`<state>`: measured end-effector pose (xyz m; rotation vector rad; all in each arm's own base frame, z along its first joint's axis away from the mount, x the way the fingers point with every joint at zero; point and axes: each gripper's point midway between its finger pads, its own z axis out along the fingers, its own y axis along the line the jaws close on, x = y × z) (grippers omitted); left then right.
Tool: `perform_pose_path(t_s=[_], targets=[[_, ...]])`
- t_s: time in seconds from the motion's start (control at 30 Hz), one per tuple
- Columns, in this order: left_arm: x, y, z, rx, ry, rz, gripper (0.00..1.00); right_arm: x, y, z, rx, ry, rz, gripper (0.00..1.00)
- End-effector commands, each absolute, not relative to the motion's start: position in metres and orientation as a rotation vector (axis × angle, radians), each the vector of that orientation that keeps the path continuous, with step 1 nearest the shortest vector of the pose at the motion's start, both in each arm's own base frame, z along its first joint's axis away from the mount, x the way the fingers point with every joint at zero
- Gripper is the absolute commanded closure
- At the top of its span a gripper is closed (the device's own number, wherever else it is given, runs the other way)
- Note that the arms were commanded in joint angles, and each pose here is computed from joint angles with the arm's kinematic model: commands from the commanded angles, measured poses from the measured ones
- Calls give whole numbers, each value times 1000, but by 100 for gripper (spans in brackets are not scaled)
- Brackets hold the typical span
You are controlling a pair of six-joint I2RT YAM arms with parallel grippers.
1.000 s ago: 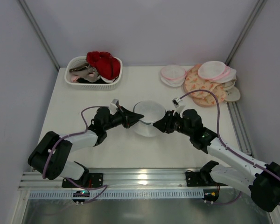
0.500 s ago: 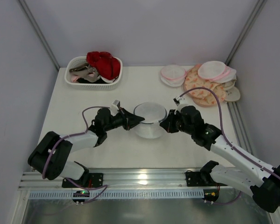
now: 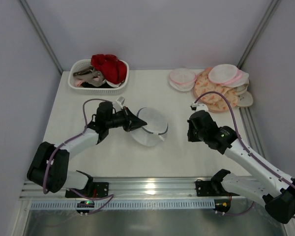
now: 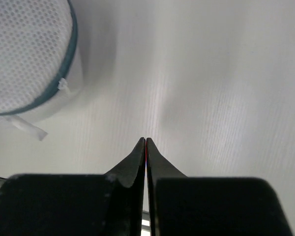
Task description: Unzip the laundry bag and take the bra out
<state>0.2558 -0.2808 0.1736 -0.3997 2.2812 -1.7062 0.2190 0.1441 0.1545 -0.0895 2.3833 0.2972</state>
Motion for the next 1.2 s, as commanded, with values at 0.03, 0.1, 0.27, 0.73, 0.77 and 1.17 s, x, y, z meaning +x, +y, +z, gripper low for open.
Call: perform_pose_path(t_s=[0.03,0.1,0.27,0.73,0.77,1.17], targets=[[266,-282,182,-146,2330,-1660,100,216,126,165,-135,2381,198,96],[279,-290,193,-94,2299,-1693,100,215,136,166,-180,2366,271,96],[297,-310,202,-49,2250,-1853,100,213,157,170,-226,2307,424,96],[273,-315,189,306,2217,-2147,100,237,186,138,-266,2275,497,35],[273,-316,191,320,2196,-2172,100,238,189,140,-279,2262,511,35],[269,-316,201,333,2090,-2363,100,237,205,139,-336,2228,609,70]])
